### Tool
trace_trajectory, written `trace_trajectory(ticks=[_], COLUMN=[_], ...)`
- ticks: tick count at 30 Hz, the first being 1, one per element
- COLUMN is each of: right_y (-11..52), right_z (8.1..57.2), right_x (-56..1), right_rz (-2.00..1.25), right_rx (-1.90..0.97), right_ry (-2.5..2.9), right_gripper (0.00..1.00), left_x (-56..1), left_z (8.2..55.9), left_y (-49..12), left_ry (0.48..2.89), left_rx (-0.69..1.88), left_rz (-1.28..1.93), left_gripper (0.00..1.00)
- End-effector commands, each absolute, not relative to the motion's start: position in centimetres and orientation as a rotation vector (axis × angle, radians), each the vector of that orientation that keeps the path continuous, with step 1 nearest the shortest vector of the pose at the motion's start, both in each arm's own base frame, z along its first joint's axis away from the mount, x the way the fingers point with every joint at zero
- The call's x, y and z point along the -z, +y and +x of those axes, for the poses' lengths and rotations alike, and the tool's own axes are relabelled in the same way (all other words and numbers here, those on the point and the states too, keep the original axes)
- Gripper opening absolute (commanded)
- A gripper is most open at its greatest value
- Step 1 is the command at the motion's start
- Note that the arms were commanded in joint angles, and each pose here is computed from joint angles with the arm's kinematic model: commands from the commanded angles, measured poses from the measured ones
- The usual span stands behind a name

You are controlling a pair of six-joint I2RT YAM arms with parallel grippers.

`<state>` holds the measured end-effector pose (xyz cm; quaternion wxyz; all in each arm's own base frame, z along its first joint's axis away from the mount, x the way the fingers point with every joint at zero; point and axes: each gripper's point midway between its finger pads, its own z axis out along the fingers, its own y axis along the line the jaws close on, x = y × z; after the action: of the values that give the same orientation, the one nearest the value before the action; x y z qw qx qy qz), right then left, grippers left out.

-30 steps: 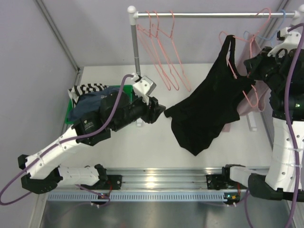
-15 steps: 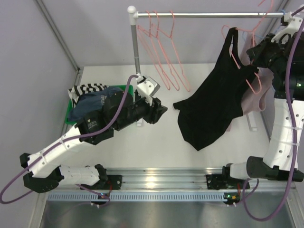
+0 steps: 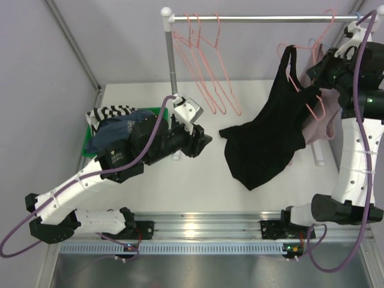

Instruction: Place the tank top on the hanger

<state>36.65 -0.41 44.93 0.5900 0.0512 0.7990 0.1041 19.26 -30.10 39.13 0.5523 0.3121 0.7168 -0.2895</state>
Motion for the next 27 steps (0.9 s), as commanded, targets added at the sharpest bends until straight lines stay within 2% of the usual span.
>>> trace_trajectory(ticks=[1,4,6,7,9,10,13,14,16,21,27], right_y=[-1.1,-1.3,-1.3,-1.2,-1.3,-1.3,-1.5,-1.6,-1.5,-0.9,1.8], right_z=[35.9,35.3,35.1,34.8,34.6,34.5,34.0,33.7,33.1,30.6,27.1], right_x=[-46.0,-45.4,-45.0,-45.3,-45.5,-45.4,-45.9,-45.9,-46.2,-47.0,-46.1], right_rz=[0.117,0.125,0.132,0.133,0.136,0.139,0.155,0.168,0.176,0.181,0.122], right_rx=[-0.202,-0.188,-0.191,-0.192,-0.183,-0.183,-0.173,-0.167,-0.168,-0.185,-0.311], right_ry=[1.806,1.811,1.817,1.808,1.805,1.814,1.814,1.821,1.822,1.799,1.784], right_gripper=[0.00,0.00,0.06,0.14,0.24,0.34,0.45,0.53,0.62,0.70,0.72], left_x=[-40.5,-40.2,-40.0,-40.0,-39.9,-40.0,-39.9,-40.0,-39.9,-39.9,-39.6], left_z=[19.0,18.7,18.6,18.7,18.8,18.9,19.0,19.2,19.2,19.5,19.8], left_y=[-30.3,-30.0,-29.7,-29.6,-29.3,-29.2,-29.0,-28.8,-28.6,-28.2,-27.7], left_ry=[1.657,1.673,1.680,1.679,1.683,1.682,1.680,1.683,1.683,1.695,1.711], left_rx=[0.721,0.727,0.723,0.717,0.709,0.704,0.701,0.698,0.691,0.669,0.644], left_rz=[0.731,0.730,0.728,0.719,0.710,0.700,0.675,0.658,0.648,0.627,0.607], left_gripper=[0.52,0.52,0.52,0.52,0.53,0.53,0.53,0.53,0.53,0.54,0.54])
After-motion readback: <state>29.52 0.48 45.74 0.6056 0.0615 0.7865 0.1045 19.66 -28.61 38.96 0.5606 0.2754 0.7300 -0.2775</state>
